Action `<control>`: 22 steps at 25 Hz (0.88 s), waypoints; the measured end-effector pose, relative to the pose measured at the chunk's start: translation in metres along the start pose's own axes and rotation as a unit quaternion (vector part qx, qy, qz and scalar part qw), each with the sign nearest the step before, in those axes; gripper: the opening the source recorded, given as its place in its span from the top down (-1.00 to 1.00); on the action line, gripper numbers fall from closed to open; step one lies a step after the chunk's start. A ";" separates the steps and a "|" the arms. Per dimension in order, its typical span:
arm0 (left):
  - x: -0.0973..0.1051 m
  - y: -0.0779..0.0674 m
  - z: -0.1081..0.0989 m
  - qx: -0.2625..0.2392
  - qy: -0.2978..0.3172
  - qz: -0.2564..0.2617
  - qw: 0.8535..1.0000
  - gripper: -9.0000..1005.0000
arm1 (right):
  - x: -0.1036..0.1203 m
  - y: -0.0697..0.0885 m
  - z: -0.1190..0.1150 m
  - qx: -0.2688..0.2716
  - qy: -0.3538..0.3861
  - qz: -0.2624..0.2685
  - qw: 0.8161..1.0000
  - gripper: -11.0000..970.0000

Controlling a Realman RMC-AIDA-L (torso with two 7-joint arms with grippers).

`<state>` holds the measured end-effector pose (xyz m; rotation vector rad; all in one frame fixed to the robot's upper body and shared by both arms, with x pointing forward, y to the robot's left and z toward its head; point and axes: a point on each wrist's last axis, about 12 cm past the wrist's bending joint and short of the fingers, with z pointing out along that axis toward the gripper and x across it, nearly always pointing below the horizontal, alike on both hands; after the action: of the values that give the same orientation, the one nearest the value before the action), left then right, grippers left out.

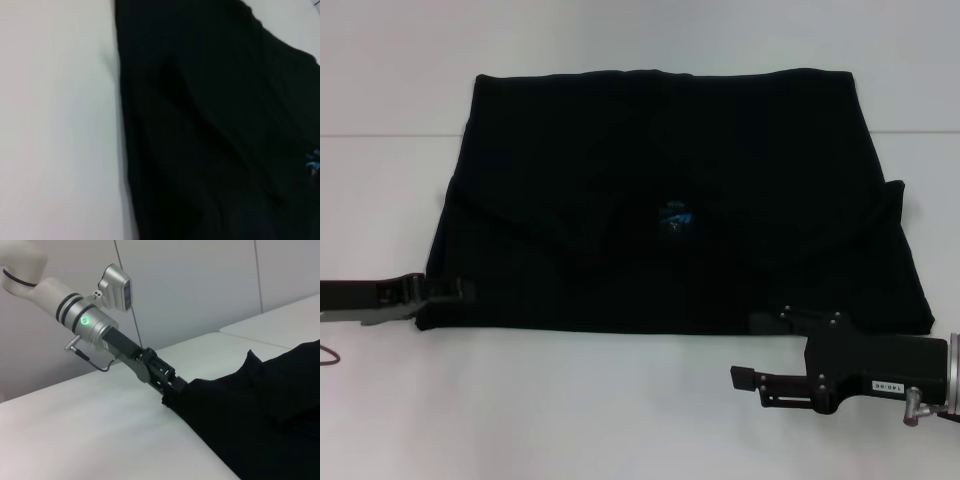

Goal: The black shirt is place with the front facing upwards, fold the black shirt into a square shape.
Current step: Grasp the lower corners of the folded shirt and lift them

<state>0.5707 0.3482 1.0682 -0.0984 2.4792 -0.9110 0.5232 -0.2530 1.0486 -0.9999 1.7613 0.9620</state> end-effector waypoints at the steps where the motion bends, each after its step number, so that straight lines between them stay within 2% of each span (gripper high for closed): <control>1: 0.000 0.000 -0.001 -0.004 0.005 0.000 1.000 -0.37 | 0.000 0.000 0.000 0.000 -0.001 0.000 1.000 -0.73; 10: -0.001 0.000 0.000 -0.014 0.011 0.016 1.000 -0.11 | -0.002 -0.001 -0.001 0.003 -0.008 0.000 1.000 -0.73; 18: -0.003 0.000 -0.001 -0.016 0.011 0.020 1.000 0.52 | -0.005 -0.003 -0.003 0.006 -0.010 0.022 1.000 -0.73; 22: -0.004 -0.001 -0.001 -0.016 0.011 0.021 1.000 0.80 | -0.010 -0.010 -0.011 0.016 -0.004 0.075 0.997 -0.73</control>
<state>0.5740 0.3493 1.0709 -0.0487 2.5064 -0.8593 0.5319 -0.2646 1.0595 -0.8526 1.8599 1.0266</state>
